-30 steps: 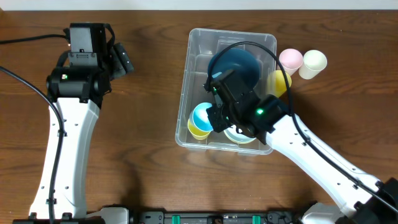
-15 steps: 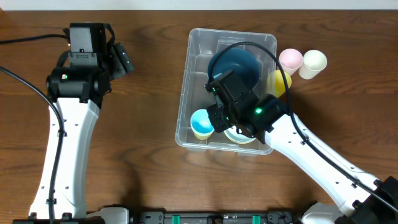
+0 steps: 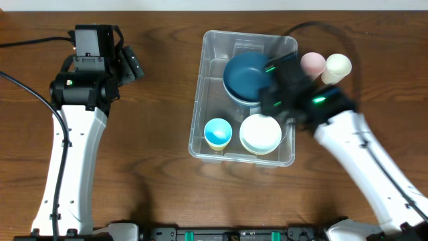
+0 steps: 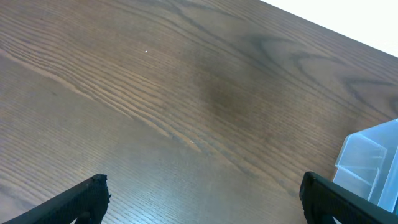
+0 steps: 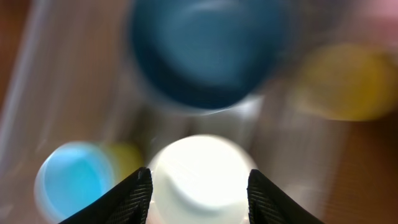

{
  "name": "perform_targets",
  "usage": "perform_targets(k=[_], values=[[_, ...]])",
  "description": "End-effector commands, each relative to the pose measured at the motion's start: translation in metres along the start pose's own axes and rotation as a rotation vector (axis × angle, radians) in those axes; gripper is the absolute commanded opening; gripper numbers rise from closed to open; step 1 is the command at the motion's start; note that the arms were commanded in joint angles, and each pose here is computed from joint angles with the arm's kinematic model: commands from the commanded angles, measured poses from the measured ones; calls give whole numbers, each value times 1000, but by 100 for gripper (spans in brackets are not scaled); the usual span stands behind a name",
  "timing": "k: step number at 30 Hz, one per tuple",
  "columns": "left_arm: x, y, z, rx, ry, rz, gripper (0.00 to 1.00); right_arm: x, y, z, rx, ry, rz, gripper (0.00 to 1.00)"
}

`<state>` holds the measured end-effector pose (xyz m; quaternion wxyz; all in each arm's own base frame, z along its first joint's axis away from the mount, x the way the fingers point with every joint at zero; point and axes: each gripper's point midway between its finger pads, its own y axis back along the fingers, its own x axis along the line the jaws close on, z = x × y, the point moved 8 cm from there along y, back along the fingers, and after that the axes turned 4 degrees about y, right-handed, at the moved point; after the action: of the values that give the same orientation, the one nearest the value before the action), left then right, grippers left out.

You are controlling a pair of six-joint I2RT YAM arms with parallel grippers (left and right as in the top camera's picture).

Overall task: Pack container
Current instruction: 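Carry the light blue cup into the bin and release it, then move the right gripper to the second yellow cup and grasp its rim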

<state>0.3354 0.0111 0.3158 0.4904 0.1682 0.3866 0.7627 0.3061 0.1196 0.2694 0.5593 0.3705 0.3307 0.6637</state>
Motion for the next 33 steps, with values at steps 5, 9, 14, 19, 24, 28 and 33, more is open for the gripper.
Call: perform_targets(k=[5,9,14,19,24,28,33], values=[[1,1,3,-8,2,8,98,-78,11,18,-34,-246,-72,49],[1,1,3,-8,2,8,98,-91,-1,17,2,-272,-87,48],[1,1,3,-8,2,8,98,-96,-31,16,69,-288,-100,48],[1,1,3,-8,2,8,98,-106,-67,13,143,-333,-137,47],[1,1,3,-8,2,8,98,-119,-88,9,181,-391,-159,47],[1,1,3,-8,2,8,98,-124,-103,7,203,-398,-167,47],[1,1,3,-8,2,8,98,-127,-125,5,224,-401,-171,46]])
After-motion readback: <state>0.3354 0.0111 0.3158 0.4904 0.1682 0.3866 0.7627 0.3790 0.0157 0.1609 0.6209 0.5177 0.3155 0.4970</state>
